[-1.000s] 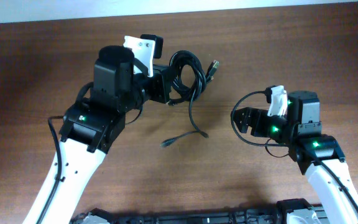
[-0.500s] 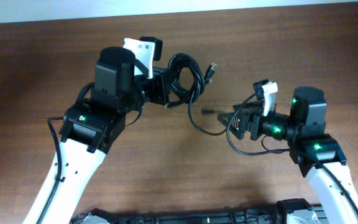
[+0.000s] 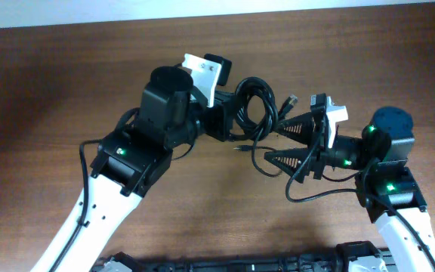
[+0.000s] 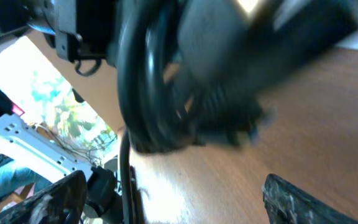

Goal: Untangle cables

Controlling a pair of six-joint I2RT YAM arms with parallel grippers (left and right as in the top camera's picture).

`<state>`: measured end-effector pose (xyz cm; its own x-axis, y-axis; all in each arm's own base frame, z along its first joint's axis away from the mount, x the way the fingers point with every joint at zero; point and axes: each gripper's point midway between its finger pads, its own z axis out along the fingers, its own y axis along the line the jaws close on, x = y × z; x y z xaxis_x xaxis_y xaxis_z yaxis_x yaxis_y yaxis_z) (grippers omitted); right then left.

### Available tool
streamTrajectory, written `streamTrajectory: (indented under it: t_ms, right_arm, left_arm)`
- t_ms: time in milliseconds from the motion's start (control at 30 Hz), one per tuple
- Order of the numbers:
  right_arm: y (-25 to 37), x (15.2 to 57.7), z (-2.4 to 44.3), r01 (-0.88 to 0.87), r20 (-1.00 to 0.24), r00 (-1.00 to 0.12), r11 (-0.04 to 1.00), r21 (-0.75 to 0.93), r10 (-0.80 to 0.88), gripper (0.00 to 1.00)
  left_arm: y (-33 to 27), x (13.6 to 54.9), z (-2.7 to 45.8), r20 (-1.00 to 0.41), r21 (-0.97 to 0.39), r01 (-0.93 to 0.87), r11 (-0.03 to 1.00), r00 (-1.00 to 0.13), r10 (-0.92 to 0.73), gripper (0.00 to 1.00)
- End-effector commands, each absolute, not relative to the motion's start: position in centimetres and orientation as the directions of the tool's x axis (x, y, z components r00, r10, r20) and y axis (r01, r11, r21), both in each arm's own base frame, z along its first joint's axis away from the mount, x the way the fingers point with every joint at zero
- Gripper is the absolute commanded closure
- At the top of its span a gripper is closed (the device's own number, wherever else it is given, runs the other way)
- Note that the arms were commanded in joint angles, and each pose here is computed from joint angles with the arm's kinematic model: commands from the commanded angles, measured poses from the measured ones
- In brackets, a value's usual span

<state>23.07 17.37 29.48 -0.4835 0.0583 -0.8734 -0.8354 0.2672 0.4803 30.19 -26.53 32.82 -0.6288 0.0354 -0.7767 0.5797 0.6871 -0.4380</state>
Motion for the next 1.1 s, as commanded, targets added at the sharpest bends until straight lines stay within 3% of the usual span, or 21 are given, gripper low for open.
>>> streamTrajectory:
  t_ms: [0,133,367,567,633,667,700,733,833,1067]
  right_arm:
    - [17.6,22.3,31.2,-0.860,-0.885,-0.461,0.214,0.463,0.064,0.17]
    - [17.6,22.3,32.2,-0.873,-0.896,-0.437,0.205,0.443,0.078,0.28]
    - [17.6,22.4,32.5,-0.879,-0.903,-0.422,0.204,0.430,0.081,0.78]
    - [17.6,22.4,32.5,-0.879,-0.903,-0.423,0.205,0.430,0.081,0.96]
    - [17.6,22.4,32.5,-0.879,-0.902,-0.423,0.204,0.431,0.080,0.96]
    - [17.6,22.3,32.5,-0.879,-0.902,-0.424,0.203,0.431,0.080,0.96]
    - [17.6,22.3,32.5,-0.880,-0.902,-0.425,0.198,0.432,0.078,0.96]
    - [17.6,22.2,32.5,-0.881,-0.902,-0.425,0.194,0.432,0.076,0.96]
    - [17.7,21.9,32.5,-0.883,-0.901,-0.427,0.180,0.433,0.070,0.96]
    - [17.8,21.1,32.5,-0.893,-0.903,-0.427,0.136,0.430,0.052,0.96]
  left_arm:
    - [-27.7,29.3,33.8,-0.785,-0.453,0.610,0.650,-0.619,0.034,1.00]
    - [-28.6,28.8,33.3,-0.778,-0.454,0.622,0.638,-0.626,0.056,1.00]
    - [-28.7,28.9,33.1,-0.774,-0.455,0.621,0.638,-0.630,0.060,1.00]
    - [-28.7,28.9,33.1,-0.775,-0.454,0.621,0.640,-0.629,0.060,1.00]
    - [-28.4,29.3,33.0,-0.786,-0.429,0.617,0.660,-0.615,0.064,0.80]
    - [-28.2,29.4,32.9,-0.791,-0.417,0.617,0.668,-0.609,0.069,0.65]
    - [-28.2,29.5,32.9,-0.803,-0.393,0.631,0.669,-0.590,0.086,0.43]
    - [-28.2,29.5,32.9,-0.813,-0.370,0.648,0.666,-0.572,0.105,0.30]
    - [-28.2,29.5,32.9,-0.841,-0.303,0.692,0.655,-0.518,0.159,0.02]
    - [-28.1,29.3,32.6,-0.887,-0.017,0.824,0.567,-0.274,0.373,0.01]
